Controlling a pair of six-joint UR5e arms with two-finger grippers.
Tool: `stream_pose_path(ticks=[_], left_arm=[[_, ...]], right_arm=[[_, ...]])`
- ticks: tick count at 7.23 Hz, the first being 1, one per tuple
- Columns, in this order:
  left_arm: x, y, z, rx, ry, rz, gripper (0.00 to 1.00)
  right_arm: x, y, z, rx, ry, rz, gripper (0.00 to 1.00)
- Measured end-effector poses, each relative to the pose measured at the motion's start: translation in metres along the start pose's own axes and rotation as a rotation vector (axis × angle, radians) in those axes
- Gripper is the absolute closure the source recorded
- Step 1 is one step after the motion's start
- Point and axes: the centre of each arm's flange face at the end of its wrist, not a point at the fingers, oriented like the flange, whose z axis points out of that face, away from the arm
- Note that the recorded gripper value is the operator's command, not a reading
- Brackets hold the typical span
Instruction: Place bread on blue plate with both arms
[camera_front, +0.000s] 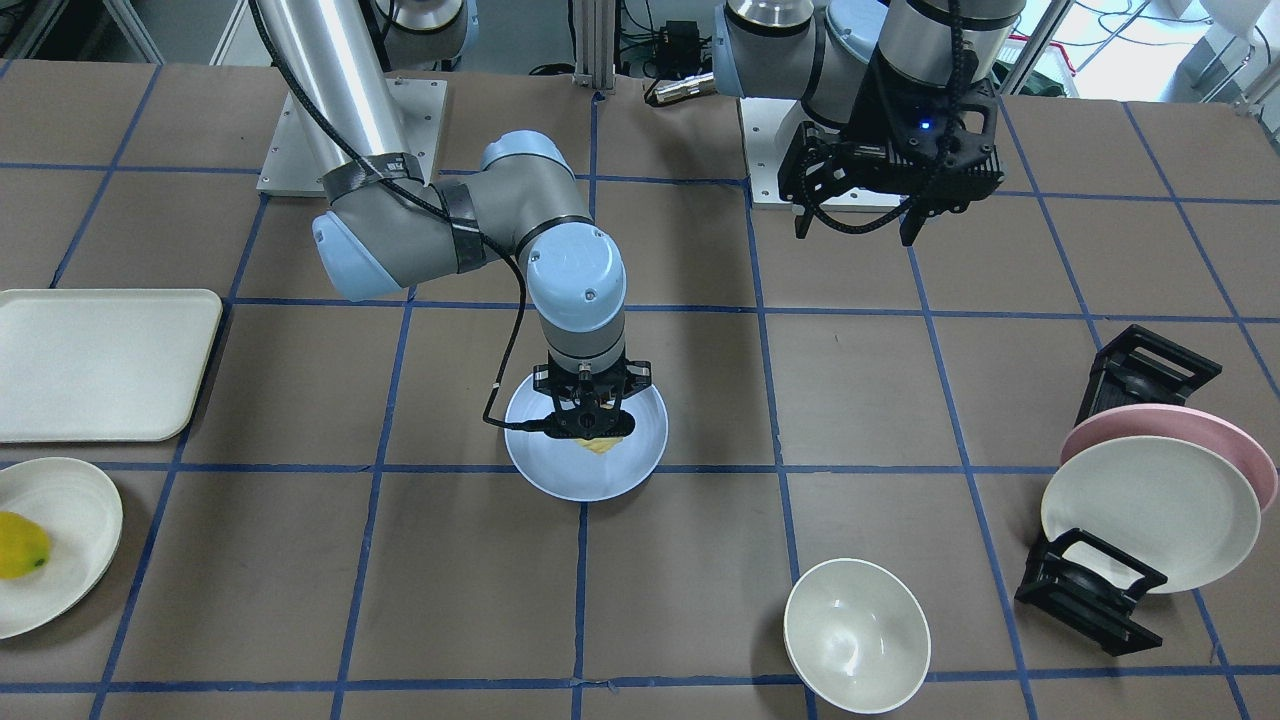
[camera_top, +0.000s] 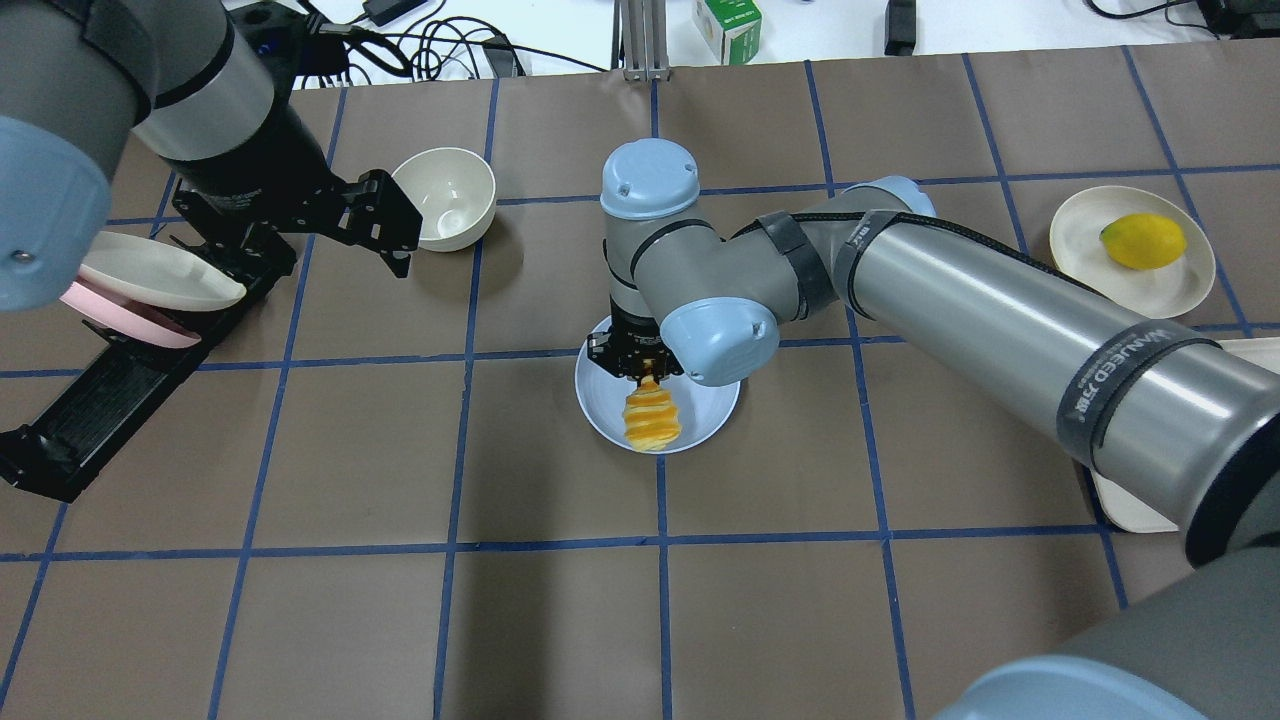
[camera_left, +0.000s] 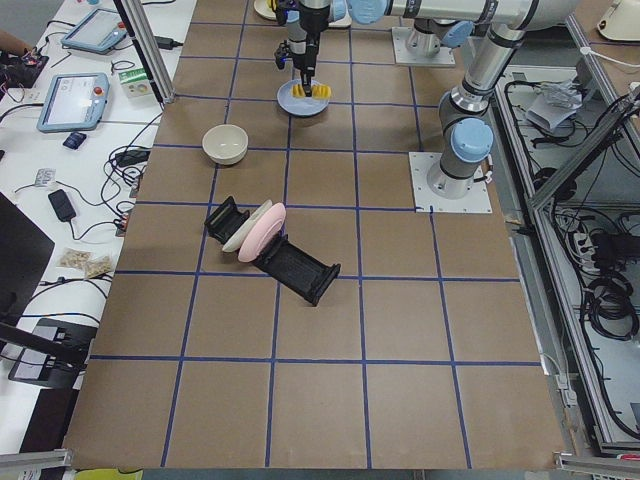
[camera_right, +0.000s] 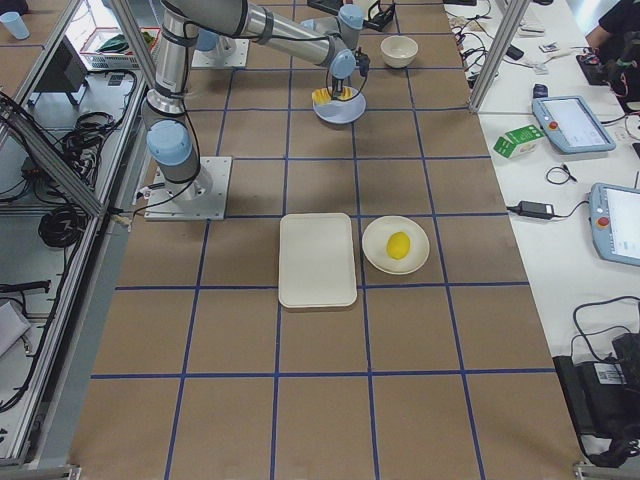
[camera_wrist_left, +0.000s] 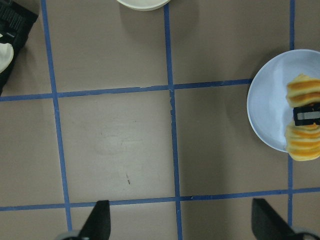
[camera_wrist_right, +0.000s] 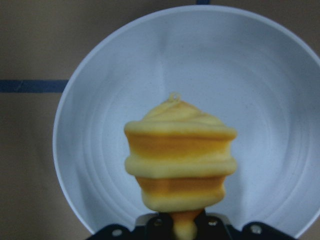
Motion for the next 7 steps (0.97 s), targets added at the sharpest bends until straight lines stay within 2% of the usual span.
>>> stream_pose_path(ticks=[1, 2, 5, 7], left_arm=[[0.002, 0.000, -0.005, 0.014, 0.006, 0.001, 0.00], [-0.003, -0.001, -0.010, 0.024, 0.008, -0.005, 0.00], [-0.020, -0.010, -0.031, 0.017, 0.010, -0.040, 0.00], [-0.021, -0.022, -0.028, 0.009, 0.012, -0.040, 0.00]], right_arm=[[-0.001, -0.002, 0.004, 0.004, -0.003, 0.003, 0.13], [-0.001, -0.003, 0.005, 0.009, -0.005, 0.005, 0.00], [0.002, -0.004, -0.006, 0.027, -0.001, 0.012, 0.00], [0.029, -0.003, -0.054, 0.058, 0.006, 0.044, 0.00]])
